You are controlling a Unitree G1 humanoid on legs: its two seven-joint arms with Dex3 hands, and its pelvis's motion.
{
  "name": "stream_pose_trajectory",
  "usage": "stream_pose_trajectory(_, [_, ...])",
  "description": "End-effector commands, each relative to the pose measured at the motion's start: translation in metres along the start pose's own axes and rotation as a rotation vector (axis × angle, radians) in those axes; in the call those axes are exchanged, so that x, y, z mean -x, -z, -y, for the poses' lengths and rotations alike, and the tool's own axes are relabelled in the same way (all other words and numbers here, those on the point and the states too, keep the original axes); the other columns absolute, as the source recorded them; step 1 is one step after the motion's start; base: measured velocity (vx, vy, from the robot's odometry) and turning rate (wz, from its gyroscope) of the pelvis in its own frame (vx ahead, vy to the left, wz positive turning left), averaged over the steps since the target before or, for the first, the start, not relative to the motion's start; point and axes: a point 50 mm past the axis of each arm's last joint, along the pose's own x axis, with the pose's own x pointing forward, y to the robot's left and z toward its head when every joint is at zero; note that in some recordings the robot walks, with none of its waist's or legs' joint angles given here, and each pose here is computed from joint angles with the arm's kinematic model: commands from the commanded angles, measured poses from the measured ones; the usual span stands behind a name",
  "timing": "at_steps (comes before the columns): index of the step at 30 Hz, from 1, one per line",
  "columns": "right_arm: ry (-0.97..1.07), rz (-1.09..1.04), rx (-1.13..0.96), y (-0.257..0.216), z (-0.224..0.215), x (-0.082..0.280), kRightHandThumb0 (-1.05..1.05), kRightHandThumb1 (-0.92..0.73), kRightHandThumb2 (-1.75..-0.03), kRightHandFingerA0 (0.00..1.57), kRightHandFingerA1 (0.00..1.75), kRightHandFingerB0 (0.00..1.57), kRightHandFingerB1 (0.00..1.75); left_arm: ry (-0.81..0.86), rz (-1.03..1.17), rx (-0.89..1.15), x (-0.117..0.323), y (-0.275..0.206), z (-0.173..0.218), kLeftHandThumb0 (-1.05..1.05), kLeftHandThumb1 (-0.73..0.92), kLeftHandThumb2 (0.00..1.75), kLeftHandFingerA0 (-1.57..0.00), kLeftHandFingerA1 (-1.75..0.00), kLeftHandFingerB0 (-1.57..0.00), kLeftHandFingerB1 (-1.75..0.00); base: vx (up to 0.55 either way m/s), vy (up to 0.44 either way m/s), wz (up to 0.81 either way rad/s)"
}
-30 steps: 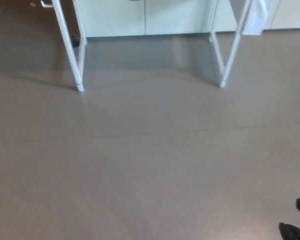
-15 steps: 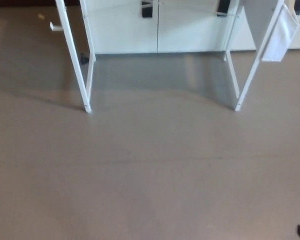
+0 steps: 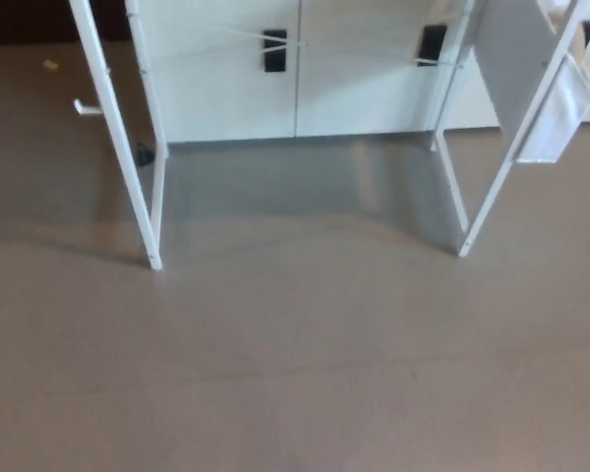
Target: The robot walk towards a table in front and uses its left hand to pick up the pot from the base and pour water to the cup on the right hand side
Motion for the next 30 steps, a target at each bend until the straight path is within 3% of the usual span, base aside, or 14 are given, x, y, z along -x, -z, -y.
stream_pose_trajectory(1, [0.017, 0.023, -0.012, 0.001, 0.005, 0.004, -0.53, -0.56, -0.74, 0.16, 0.44, 0.06, 0.33, -0.003, 0.008, -0.019, 0.002, -0.005, -0.001, -0.12, 0.61, 0.58, -0.5, -0.37, -0.3, -0.33, 0.22, 0.158, 0.05])
stream_pose_trajectory(2, [0.016, 0.021, -0.014, 0.002, 0.006, 0.005, -0.53, -0.56, -0.73, 0.19, 0.45, 0.07, 0.32, 0.003, 0.005, -0.031, 0.001, -0.004, -0.001, -0.11, 0.45, 0.87, -0.38, -0.56, -0.16, -0.47, 0.26, 0.123, -0.02])
stream_pose_trajectory(3, [0.014, 0.018, -0.014, 0.003, 0.006, 0.006, -0.47, -0.66, -0.62, 0.22, 0.39, 0.07, 0.26, 0.009, 0.005, -0.035, 0.002, -0.004, -0.001, -0.1, 0.46, 0.88, -0.37, -0.56, -0.16, -0.47, 0.27, 0.094, 0.02])
stream_pose_trajectory(4, [0.012, 0.017, -0.009, 0.004, 0.006, 0.007, -0.55, -0.56, -0.74, 0.21, 0.46, 0.07, 0.32, 0.007, 0.001, -0.044, 0.002, -0.003, -0.001, -0.11, 0.48, 0.89, -0.38, -0.56, -0.15, -0.47, 0.22, 0.051, 0.05])
stream_pose_trajectory(5, [0.011, 0.017, -0.006, 0.005, 0.006, 0.007, -0.55, -0.56, -0.74, 0.21, 0.46, 0.07, 0.32, 0.006, -0.001, -0.048, 0.002, -0.003, -0.002, -0.11, 0.48, 0.89, -0.38, -0.56, -0.15, -0.47, 0.25, 0.019, 0.03])
stream_pose_trajectory(6, [0.008, 0.014, -0.009, 0.007, 0.005, 0.008, -0.49, -0.66, -0.62, 0.25, 0.4, 0.07, 0.26, 0.004, -0.006, -0.067, 0.003, -0.003, -0.004, -0.12, 0.48, 0.89, -0.37, -0.56, -0.15, -0.46, 0.27, -0.01, 0.12])
stream_pose_trajectory(9, [0.014, -0.002, -0.014, 0.014, 0.004, 0.012, -0.47, -0.66, -0.62, 0.26, 0.41, 0.08, 0.27, 0.006, -0.019, -0.074, 0.008, 0.001, -0.006, -0.13, 0.47, 0.88, -0.35, -0.55, -0.13, -0.46, 0.27, -0.047, 0.1])
stream_pose_trajectory(10, [0.015, -0.004, -0.012, 0.014, 0.006, 0.014, -0.54, -0.54, -0.76, 0.2, 0.47, 0.05, 0.34, 0.024, -0.02, -0.091, 0.01, 0.003, -0.003, -0.13, 0.45, 0.86, -0.31, -0.54, -0.12, -0.45, 0.2, -0.117, 0.04])
stream_pose_trajectory(13, [0.009, 0.005, -0.016, 0.012, 0.006, 0.013, -0.56, -0.53, -0.77, 0.21, 0.49, 0.05, 0.35, 0.033, -0.022, -0.085, 0.01, 0.005, 0.001, -0.13, 0.42, 0.85, -0.34, -0.55, -0.13, -0.46, 0.31, -0.154, 0.18])
stream_pose_trajectory(14, [0.004, 0.005, 0.002, 0.011, 0.006, 0.01, -0.61, -0.54, -0.79, 0.23, 0.49, 0.06, 0.36, 0.036, -0.018, -0.078, 0.009, 0.005, 0.004, -0.14, 0.59, 0.57, -0.42, -0.35, -0.26, -0.32, 0.43, -0.178, -0.77])
stream_pose_trajectory(19, [0.002, 0.013, 0.0, 0.011, 0.003, 0.007, -0.62, -0.53, -0.8, 0.23, 0.49, 0.05, 0.36, 0.026, -0.002, -0.07, 0.008, -0.001, 0.005, -0.13, 0.6, 0.58, -0.43, -0.35, -0.28, -0.32, 0.36, -0.104, 0.17])
stream_pose_trajectory(20, [0.001, 0.021, 0.012, 0.009, 0.003, 0.008, -0.56, -0.66, -0.62, 0.23, 0.39, 0.08, 0.27, 0.028, -0.005, -0.068, 0.008, -0.001, 0.005, -0.11, 0.44, 0.87, -0.37, -0.56, -0.15, -0.47, 0.25, -0.019, -0.01])
stream_pose_trajectory(30, [-0.002, 0.02, -0.013, 0.005, 0.004, 0.004, -0.56, -0.66, -0.62, 0.2, 0.39, 0.08, 0.26, 0.0, 0.014, -0.05, 0.002, -0.009, 0.001, -0.12, 0.48, 0.89, -0.37, -0.56, -0.15, -0.47, 0.29, 0.156, -0.19])
